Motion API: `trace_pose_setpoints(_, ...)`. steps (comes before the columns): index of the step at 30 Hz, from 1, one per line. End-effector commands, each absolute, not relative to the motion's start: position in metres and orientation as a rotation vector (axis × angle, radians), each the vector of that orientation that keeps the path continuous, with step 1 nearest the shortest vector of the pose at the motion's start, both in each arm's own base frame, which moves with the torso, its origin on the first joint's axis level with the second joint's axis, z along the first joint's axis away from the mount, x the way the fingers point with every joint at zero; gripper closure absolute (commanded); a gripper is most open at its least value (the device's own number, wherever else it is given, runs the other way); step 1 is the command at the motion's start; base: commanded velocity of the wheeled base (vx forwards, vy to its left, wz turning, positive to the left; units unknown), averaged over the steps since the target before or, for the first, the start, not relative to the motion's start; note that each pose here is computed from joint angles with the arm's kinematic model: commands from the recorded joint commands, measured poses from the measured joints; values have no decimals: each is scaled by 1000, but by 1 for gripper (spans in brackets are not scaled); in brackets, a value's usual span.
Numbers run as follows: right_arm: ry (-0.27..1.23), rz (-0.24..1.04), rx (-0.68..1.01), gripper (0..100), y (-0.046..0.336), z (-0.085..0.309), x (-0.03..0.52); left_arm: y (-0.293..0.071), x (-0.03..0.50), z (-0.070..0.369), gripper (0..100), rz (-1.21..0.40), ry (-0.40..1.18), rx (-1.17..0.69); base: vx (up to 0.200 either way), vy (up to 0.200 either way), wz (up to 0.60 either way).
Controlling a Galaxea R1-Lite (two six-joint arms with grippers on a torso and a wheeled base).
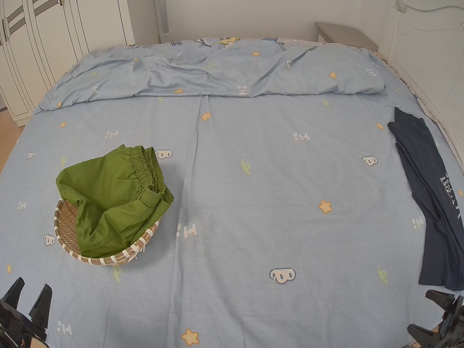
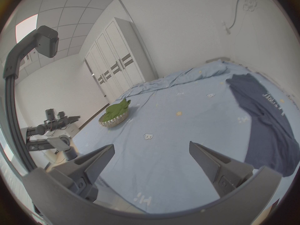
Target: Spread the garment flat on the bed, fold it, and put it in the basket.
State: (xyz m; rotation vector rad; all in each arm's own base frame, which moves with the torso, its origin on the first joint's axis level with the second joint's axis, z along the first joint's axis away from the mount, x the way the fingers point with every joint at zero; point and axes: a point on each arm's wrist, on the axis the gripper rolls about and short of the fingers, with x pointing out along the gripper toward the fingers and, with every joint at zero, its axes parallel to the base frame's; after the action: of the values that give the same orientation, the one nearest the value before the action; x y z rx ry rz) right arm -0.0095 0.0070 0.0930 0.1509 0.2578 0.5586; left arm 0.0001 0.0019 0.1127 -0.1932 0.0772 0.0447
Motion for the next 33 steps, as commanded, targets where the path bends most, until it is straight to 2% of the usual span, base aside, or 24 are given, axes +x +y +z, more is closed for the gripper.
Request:
trace_pose_setpoints(1,123,405,134,0,2,87,-21,0,-23,83,0,-37,-57,-199,0,0,0)
trace_pose_setpoints(7,116,371,125,0,1,86,-20,-3,-23,83,0,-134,-50,-34,0,0,0)
trace_pose_setpoints(12,90,279,125,0,0,86,-19,-3,-23,82,0,-135,-47,-6,0,0,0)
trace_pose_setpoints(17,49,151,90,0,4,85,-20,0,-23,81,0,-19,-41,-50,0,0,0)
trace_pose_setpoints(20,-7,167,5,0,4,81,-24,2,-23,79,0,87,-28,-52,0,0,0)
trace_pose_setpoints(28,-37,147,-30,0,3,81,-23,0,-23,76,0,-31,21,35,0,0,0)
trace_pose_setpoints(33,-42,103,-10,0,2,81,-22,0,-22,76,0,-26,12,17,0,0,0)
